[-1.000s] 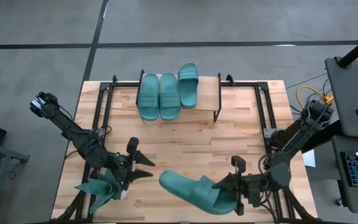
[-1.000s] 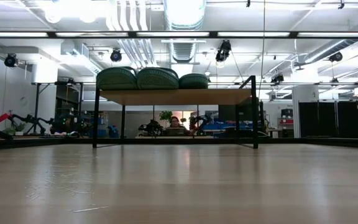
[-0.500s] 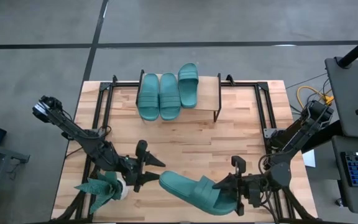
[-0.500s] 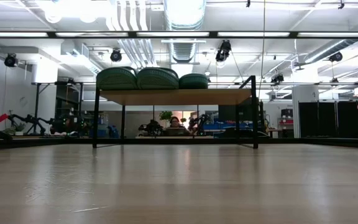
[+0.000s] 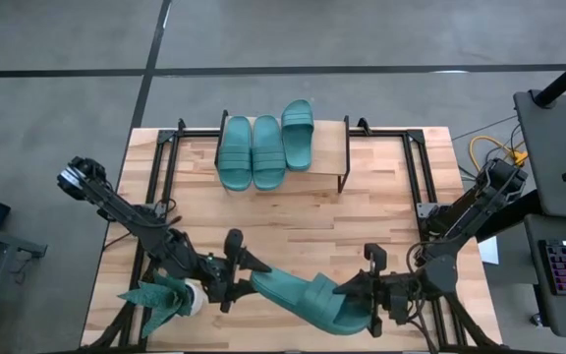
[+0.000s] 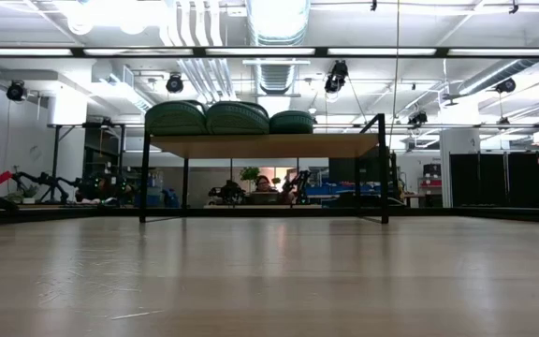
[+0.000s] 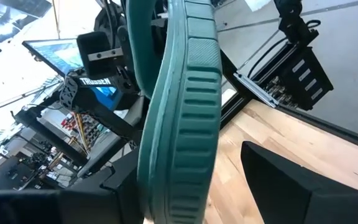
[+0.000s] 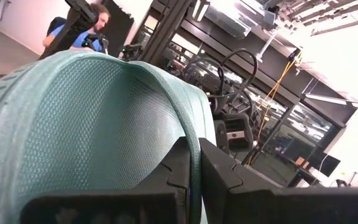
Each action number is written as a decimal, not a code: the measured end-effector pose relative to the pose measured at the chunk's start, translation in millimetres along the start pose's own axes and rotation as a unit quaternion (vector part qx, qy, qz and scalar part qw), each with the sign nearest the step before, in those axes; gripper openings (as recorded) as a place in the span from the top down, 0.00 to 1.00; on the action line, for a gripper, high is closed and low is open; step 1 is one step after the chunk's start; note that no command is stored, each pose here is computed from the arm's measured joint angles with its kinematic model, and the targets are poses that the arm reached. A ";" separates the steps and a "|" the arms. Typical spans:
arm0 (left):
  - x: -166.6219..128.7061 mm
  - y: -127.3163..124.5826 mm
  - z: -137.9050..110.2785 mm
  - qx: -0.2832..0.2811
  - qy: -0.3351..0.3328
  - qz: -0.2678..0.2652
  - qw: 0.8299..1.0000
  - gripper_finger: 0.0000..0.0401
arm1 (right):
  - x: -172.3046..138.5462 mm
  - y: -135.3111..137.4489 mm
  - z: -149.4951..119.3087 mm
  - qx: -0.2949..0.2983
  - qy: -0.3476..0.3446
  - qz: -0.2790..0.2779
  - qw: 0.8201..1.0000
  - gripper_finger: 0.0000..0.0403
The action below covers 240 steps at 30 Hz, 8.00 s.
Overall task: Pick and place slides into the shelf
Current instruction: Put the blue slipper on the shelf
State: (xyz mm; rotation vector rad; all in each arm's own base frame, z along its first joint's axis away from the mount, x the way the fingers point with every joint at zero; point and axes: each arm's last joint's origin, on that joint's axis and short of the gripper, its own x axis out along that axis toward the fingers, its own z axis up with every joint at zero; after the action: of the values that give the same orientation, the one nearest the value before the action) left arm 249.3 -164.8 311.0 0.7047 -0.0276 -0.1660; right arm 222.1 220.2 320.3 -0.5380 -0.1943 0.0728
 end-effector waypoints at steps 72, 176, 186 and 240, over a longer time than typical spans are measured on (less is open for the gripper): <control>-10.4 35.6 -18.0 0.064 0.355 0.369 0.857 0.91 | 18.5 -27.2 -0.5 -0.310 0.295 -0.143 0.892 0.47; 46.5 13.8 -74.3 0.193 0.396 0.260 0.859 0.91 | -10.9 -125.7 -111.9 -0.257 0.380 -0.109 0.882 0.71; 46.4 14.0 -74.5 0.194 0.397 0.261 0.858 0.91 | -11.2 -125.1 -112.7 -0.263 0.383 -0.102 0.880 0.89; 14.7 34.6 -6.2 0.034 0.041 0.126 0.991 0.42 | -64.9 -110.1 -140.4 -0.159 0.110 -0.023 0.981 0.90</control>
State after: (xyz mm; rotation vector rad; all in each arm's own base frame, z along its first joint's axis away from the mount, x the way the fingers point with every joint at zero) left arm 269.2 -137.2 328.2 0.7682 -0.0439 0.1059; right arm 189.0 47.7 248.3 -0.8544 -0.0008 -0.0640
